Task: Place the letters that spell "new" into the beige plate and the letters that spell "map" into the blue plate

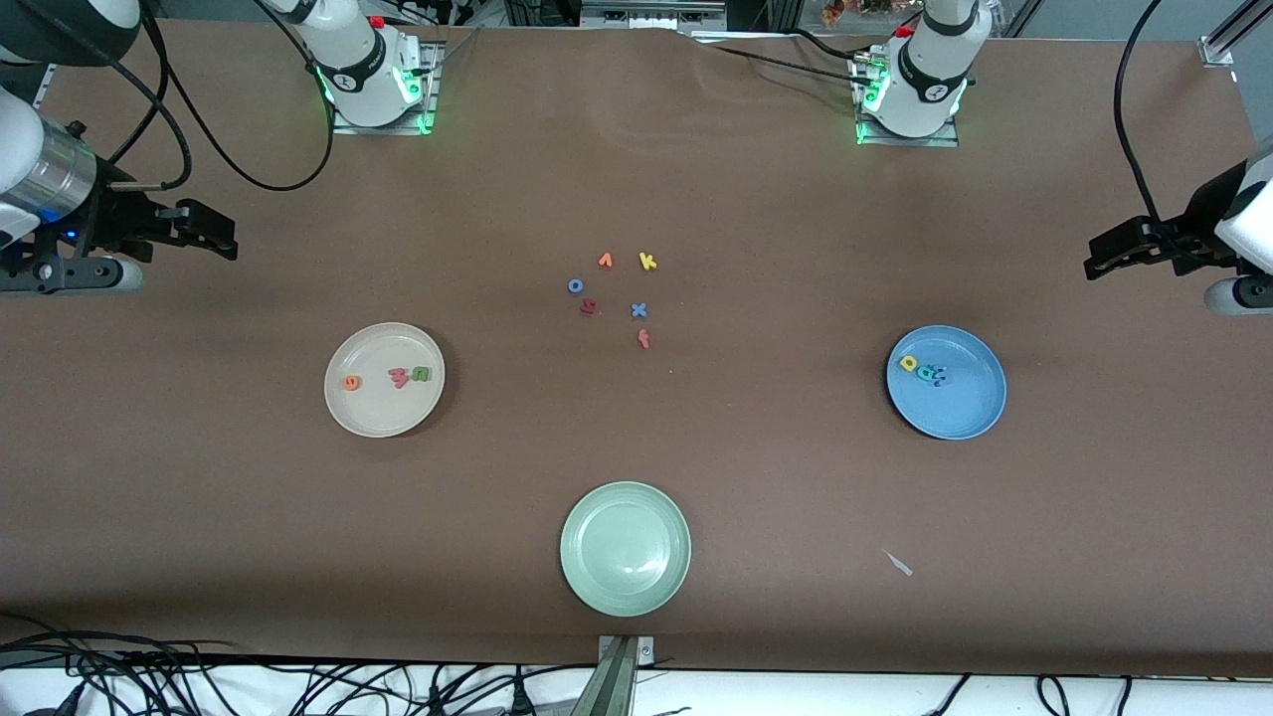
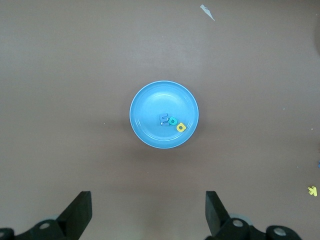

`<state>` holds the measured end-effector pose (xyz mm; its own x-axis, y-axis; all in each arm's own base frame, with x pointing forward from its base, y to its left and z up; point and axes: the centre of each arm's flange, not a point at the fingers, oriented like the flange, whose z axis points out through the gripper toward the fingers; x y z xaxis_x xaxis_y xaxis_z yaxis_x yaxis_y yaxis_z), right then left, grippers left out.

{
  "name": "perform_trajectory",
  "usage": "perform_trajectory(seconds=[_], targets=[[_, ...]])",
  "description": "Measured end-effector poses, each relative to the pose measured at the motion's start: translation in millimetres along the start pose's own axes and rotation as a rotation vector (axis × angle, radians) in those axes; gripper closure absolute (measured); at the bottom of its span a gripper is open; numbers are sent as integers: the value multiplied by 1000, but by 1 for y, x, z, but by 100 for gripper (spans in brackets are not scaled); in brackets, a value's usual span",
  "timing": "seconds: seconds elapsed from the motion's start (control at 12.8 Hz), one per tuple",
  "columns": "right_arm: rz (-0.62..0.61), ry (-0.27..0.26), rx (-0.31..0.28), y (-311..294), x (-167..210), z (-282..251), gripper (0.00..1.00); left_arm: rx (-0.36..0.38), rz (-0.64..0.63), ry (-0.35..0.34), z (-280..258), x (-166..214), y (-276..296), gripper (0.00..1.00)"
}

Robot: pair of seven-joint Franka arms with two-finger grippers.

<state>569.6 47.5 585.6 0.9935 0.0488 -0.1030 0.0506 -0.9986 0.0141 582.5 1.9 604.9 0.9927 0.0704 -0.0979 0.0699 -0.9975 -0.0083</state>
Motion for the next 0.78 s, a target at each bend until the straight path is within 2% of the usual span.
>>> perform_trajectory(seconds=[0.78], targets=[[-45, 11, -3, -26, 1, -6, 0, -31, 0, -2, 0, 0, 2, 0]])
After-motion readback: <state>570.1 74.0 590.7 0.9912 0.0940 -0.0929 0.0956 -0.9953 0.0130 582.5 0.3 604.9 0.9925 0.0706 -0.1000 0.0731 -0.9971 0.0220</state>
